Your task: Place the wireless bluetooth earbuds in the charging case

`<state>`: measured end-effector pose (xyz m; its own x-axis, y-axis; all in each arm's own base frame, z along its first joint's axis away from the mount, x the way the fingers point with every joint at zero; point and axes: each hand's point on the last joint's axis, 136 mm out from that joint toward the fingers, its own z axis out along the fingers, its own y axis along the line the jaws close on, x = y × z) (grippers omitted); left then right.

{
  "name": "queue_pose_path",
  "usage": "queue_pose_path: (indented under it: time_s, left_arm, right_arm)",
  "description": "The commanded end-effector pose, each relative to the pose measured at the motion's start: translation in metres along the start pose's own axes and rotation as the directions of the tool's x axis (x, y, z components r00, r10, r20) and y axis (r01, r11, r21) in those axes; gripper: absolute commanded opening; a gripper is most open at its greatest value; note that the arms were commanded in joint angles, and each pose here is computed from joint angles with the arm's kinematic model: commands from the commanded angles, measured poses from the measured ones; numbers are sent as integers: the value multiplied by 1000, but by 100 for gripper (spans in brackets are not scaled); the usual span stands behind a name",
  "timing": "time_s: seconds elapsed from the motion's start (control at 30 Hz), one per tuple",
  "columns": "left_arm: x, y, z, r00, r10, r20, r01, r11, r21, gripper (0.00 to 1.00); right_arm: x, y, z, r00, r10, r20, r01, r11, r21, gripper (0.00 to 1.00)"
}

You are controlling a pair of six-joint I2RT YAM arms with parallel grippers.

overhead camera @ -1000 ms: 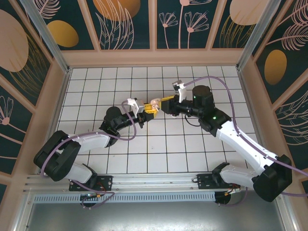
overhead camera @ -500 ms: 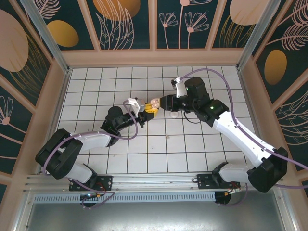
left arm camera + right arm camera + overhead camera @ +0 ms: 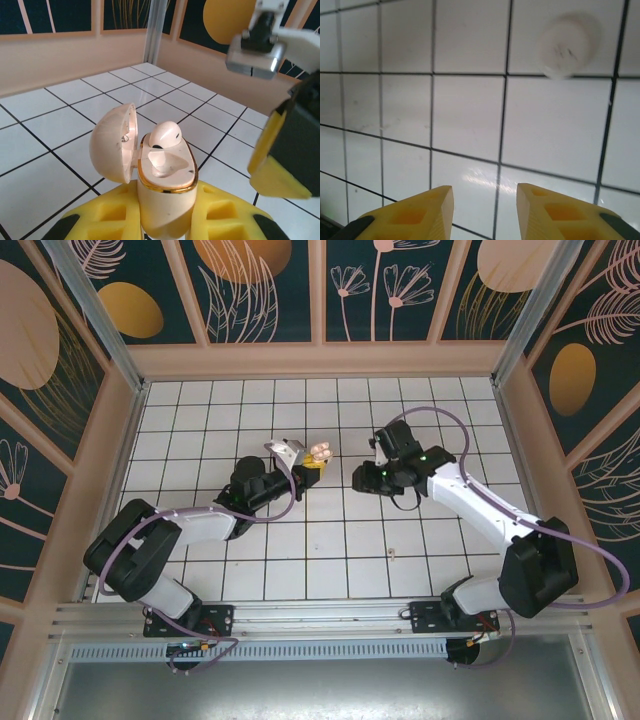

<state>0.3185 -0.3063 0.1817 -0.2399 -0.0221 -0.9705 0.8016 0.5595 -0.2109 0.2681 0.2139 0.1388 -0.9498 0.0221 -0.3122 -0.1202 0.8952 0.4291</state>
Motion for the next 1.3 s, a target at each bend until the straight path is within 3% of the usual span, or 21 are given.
queue_pose_path:
  time_s: [0.0,0.17,0.37,0.87,1.27]
  left_arm:
    - [-4,0,0,1000,-19,14,19,1000,-6,4]
    - [4,-2,-5,999,-33,-2,33,999,-4,4]
    - [4,-5,-10,1000,-29,-2,29,1000,4,4]
    - [1,-13,-21,1000,18,10,-18,1000,23,4]
    - [2,-16,-24,999,34,13,-35,999,39,4]
  right_arm:
    - [54,-40,6,979,124,-162,-99,984,151,39]
    - [113,-74,12,930,256,-265,-186,947,262,39]
    - [136,-92,14,904,326,-275,-233,917,323,40]
    - [138,-109,32,896,315,-312,-169,893,417,34]
    - [142,-110,41,890,315,-329,-167,897,408,27]
